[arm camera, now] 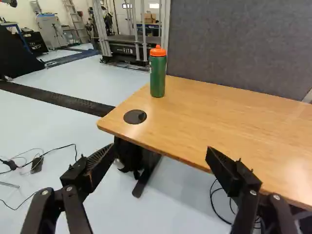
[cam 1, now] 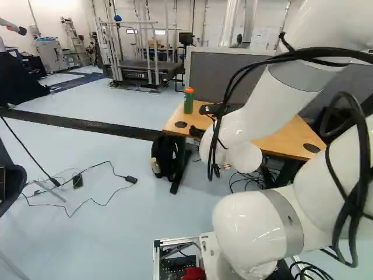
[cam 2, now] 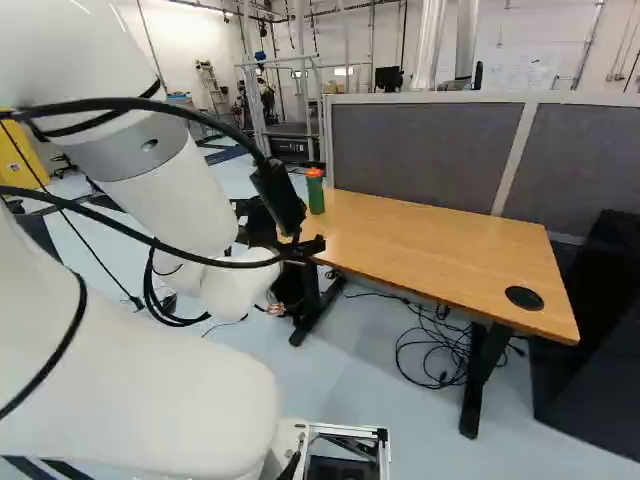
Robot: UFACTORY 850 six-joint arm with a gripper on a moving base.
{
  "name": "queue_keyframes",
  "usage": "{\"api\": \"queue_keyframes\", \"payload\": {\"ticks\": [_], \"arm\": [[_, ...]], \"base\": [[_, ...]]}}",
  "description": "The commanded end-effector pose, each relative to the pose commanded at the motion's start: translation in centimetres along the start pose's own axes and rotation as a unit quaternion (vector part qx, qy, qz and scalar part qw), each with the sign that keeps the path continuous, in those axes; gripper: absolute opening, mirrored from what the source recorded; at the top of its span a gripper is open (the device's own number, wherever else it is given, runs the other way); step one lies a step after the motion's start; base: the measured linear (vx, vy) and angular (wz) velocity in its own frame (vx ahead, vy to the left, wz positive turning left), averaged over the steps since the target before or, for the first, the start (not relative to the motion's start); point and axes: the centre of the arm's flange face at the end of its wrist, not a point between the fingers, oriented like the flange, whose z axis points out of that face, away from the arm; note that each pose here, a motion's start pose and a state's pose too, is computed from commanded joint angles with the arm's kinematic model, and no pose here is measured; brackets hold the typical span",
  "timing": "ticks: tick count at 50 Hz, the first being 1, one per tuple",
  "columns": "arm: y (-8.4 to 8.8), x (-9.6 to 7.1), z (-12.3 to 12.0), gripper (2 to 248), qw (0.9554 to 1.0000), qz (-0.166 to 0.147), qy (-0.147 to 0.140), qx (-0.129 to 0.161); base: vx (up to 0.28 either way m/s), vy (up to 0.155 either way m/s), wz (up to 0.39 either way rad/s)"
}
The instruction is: Pick up the green bottle from the table
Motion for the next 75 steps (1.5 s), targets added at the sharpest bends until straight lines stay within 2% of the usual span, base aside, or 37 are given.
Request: {"api": "queue_keyframes", "payload": {"ticks": [42,43,64,75], "arm": [[0.0,0.0,0.0,247,1.0,0.0,0.0,0.0],[0.1,0.5,1.0,247,1.0,0.0,-0.003,-0.001],[0.1,2.3,5.0,247,1.0,0.001,-0.009,-0.002],[0.1,2.7,7.5,247,0.9998,0.001,-0.018,-0.002]], "base": [[0.179,-0.014,-0.018],[0.161,-0.014,-0.012],[0.022,-0.002,-0.003],[0.0,0.0,0.0]]}}
